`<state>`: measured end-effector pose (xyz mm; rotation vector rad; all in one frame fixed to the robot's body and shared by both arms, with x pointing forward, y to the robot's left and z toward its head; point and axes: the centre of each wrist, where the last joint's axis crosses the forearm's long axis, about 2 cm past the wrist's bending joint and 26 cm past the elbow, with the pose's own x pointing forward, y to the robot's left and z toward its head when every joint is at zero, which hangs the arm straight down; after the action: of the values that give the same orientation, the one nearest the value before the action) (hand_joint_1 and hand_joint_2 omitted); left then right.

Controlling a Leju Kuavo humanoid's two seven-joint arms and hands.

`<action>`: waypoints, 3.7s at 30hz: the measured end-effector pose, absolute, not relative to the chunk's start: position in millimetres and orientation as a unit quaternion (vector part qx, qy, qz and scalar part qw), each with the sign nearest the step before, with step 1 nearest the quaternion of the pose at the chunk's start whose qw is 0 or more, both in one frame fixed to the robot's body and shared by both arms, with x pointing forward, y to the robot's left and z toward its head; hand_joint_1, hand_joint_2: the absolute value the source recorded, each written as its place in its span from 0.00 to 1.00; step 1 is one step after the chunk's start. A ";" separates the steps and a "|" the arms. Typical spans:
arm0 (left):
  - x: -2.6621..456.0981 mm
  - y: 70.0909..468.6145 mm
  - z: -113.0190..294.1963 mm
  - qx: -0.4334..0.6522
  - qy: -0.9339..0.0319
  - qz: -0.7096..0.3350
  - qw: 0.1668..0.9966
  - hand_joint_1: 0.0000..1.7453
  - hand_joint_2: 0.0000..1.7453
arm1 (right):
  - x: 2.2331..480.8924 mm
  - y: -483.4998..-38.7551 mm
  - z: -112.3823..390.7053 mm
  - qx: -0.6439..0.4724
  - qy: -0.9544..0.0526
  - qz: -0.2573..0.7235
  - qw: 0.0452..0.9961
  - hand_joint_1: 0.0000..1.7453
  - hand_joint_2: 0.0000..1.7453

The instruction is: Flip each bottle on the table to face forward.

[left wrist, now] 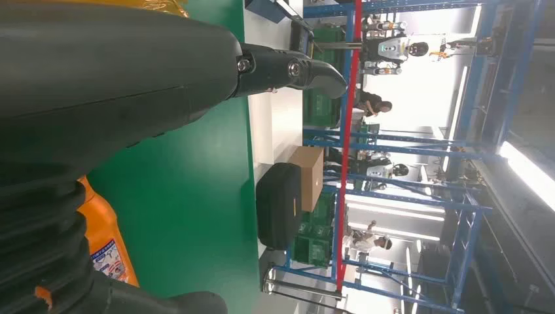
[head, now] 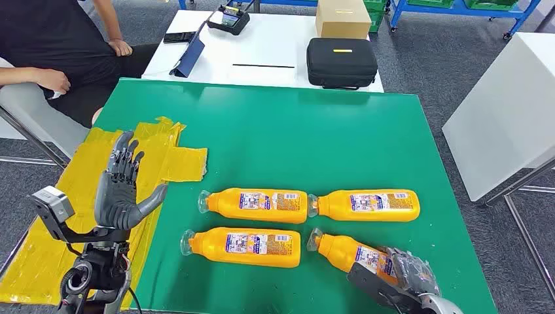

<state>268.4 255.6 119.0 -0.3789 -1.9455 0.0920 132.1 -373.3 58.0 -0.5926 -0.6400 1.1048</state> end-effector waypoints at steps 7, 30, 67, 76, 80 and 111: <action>269.4 254.9 118.7 -0.162 -0.820 0.038 0.547 0.00 1.00 | 110.3 -374.5 64.3 -0.258 -0.272 0.503 0.779 1.00 1.00; 223.3 267.3 114.8 -0.111 -0.829 0.113 0.537 0.00 1.00 | 46.5 -468.1 172.5 -0.530 -0.569 -0.088 0.623 1.00 1.00; 269.6 228.1 153.0 -0.173 -0.843 0.042 0.507 0.00 1.00 | 315.8 -209.3 223.2 0.009 -0.867 0.111 0.486 1.00 1.00; 291.1 201.7 175.7 -0.265 -0.833 0.045 0.484 0.00 1.00 | 325.2 -176.7 224.4 0.017 -0.840 0.170 0.515 1.00 1.00; 289.7 193.2 180.8 -0.298 -0.824 0.046 0.479 0.00 1.00 | 327.2 -166.9 218.9 0.019 -0.826 0.185 0.533 1.00 1.00; 280.7 161.0 193.5 -0.377 -0.786 0.043 0.488 0.00 1.00 | 323.8 -108.4 193.1 -0.037 -0.754 0.334 0.564 1.00 1.00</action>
<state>280.7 161.0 193.5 -0.9155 -1.9120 0.1055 323.8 -108.4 193.1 -0.0882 -1.7734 0.7863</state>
